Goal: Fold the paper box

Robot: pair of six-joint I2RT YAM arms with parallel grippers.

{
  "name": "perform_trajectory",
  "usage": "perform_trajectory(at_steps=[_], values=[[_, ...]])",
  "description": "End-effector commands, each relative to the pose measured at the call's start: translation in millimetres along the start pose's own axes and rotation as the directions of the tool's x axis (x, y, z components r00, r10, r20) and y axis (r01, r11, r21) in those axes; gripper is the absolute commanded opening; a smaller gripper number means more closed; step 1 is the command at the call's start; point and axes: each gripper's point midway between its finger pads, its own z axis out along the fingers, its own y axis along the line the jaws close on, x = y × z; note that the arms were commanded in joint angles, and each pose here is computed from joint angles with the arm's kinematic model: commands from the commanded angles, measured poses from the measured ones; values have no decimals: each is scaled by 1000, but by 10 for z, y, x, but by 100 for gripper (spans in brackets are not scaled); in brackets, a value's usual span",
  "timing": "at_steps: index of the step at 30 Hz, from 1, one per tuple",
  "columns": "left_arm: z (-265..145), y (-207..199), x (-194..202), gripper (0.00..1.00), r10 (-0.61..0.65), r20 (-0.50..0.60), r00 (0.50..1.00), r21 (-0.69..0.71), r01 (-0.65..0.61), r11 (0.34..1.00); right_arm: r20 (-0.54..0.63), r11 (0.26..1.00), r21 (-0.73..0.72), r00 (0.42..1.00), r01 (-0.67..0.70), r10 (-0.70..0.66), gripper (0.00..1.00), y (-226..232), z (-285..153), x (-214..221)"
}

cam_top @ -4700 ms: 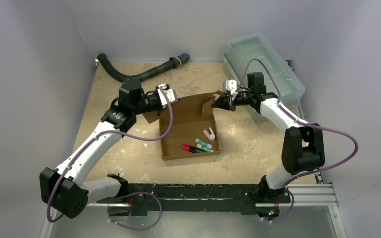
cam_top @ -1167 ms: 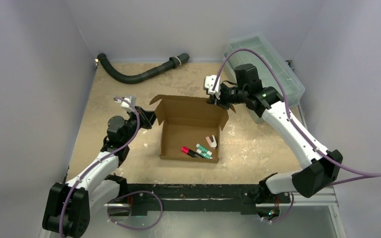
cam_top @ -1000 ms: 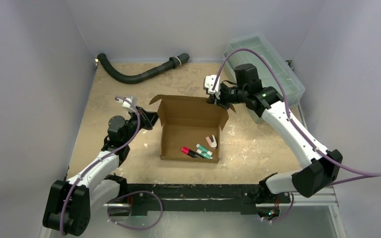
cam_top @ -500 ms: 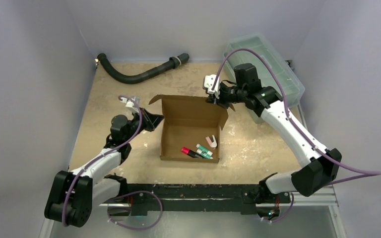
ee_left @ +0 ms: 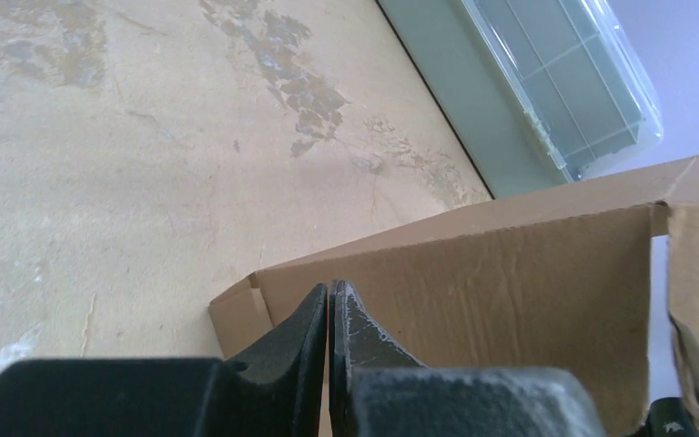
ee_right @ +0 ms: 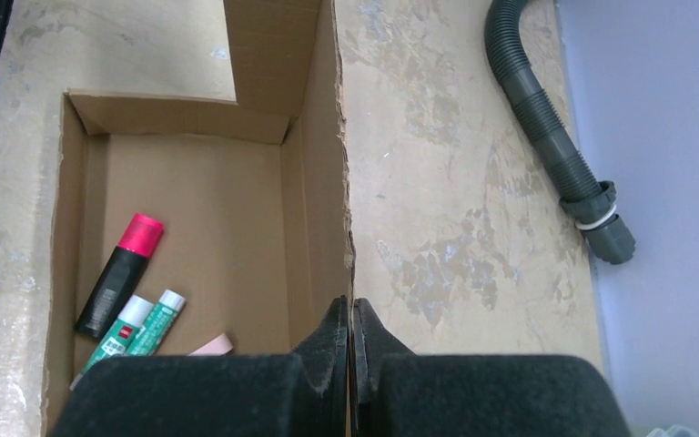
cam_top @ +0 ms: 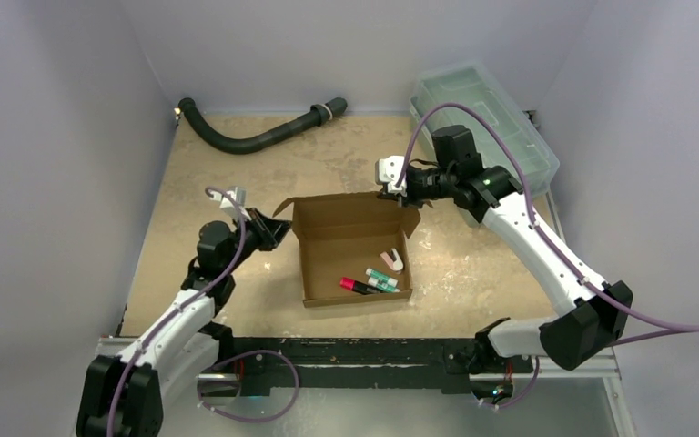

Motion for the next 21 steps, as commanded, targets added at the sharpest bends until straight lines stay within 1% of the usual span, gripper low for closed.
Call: perform_trajectory(at_steps=[1,6,8,10,12,14,15,17,18,19,20,21], values=[[-140,29,-93,4,-54,15,998,-91,55,994,-33,996,-76,998,-48,45,0,210,37,144],[-408,29,-244,8,-85,46,995,-211,93,973,-38,995,-80,998,-53,50,0,221,29,149],[-522,-39,-337,11,-58,57,997,-224,70,972,-35,995,-84,998,-55,52,1,231,29,145],[-638,-157,-479,14,-2,74,997,-216,18,976,-31,994,-93,998,-57,55,1,251,29,136],[-753,-335,-649,26,76,93,993,-185,-58,981,-25,993,-98,998,-60,58,1,265,30,128],[-845,-626,-848,44,174,131,976,-96,-162,982,-21,993,-101,998,-60,58,2,271,34,126],[-874,-777,-952,52,233,157,960,-49,-229,972,-21,993,-101,998,-61,59,2,268,36,120],[-896,-1055,-1135,67,348,200,916,34,-361,932,-22,993,-100,998,-64,62,2,261,39,124],[-874,-1175,-1213,70,402,212,891,71,-424,903,-22,993,-103,998,-66,64,2,265,43,127],[-851,-1339,-1321,72,453,233,861,117,-487,866,-22,992,-104,998,-67,65,2,269,47,129],[-768,-1374,-1308,72,501,208,840,151,-534,832,-22,992,-104,998,-69,67,2,268,48,129],[-716,-1492,-1373,72,551,207,809,195,-586,787,-23,992,-105,997,-71,68,3,267,50,133]])
